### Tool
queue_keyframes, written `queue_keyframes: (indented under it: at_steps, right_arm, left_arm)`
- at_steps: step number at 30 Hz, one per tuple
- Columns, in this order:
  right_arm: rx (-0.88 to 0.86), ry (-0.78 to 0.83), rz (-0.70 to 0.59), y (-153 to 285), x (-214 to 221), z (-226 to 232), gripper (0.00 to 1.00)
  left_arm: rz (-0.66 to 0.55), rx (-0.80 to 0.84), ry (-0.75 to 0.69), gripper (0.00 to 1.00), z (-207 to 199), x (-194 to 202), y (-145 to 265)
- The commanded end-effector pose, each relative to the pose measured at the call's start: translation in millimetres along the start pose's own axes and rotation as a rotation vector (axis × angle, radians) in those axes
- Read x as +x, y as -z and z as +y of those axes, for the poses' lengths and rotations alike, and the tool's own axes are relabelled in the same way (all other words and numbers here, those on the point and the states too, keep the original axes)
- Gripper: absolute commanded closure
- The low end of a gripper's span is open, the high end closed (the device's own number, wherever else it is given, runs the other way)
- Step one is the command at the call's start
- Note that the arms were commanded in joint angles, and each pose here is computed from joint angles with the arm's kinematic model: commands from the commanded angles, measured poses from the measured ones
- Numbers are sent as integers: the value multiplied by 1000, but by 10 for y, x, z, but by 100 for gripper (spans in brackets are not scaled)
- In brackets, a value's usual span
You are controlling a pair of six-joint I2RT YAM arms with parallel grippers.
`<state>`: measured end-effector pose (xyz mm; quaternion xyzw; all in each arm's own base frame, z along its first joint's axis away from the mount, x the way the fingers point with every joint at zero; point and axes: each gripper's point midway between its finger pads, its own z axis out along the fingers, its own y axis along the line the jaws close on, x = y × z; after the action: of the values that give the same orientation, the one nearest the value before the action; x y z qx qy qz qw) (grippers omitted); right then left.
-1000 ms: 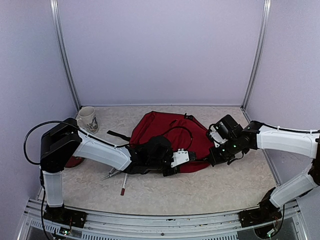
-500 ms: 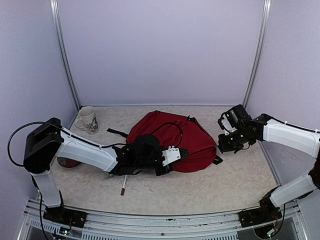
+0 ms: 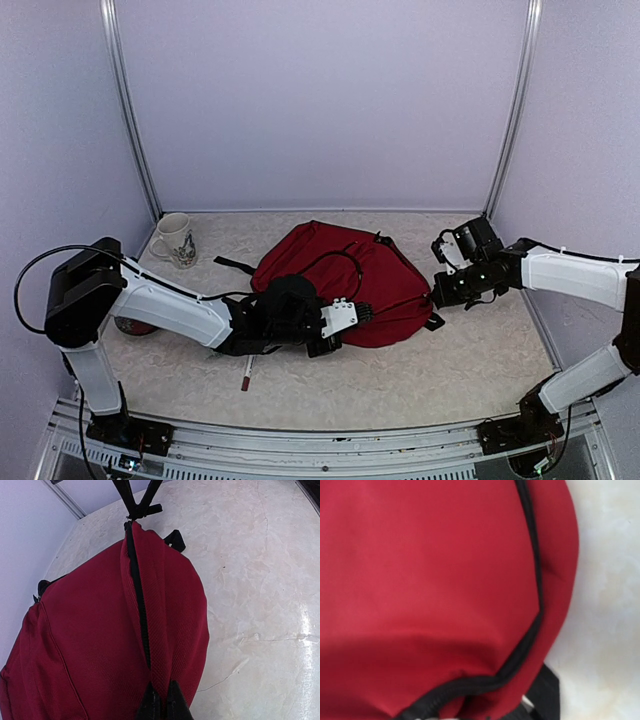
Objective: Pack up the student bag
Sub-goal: Zip the student bag into the largest pocket of the bag.
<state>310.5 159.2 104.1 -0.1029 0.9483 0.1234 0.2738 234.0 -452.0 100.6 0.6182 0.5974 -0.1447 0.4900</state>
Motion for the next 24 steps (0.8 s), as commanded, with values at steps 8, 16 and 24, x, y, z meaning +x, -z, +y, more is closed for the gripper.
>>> queue_keyframes:
  at_steps: [8, 16, 24]
  right_arm:
    - [-133, -45, 117, -324, 347, 203, 100]
    - [-428, -19, 180, -402, 727, 1294, 100]
    - [-608, 0, 127, -146, 541, 1899, 100]
  left_arm:
    - [17, 52, 35, 95, -60, -81, 205]
    - [95, -96, 101, 98, 380, 249, 376]
    - [-116, 16, 76, 15, 278, -351, 806]
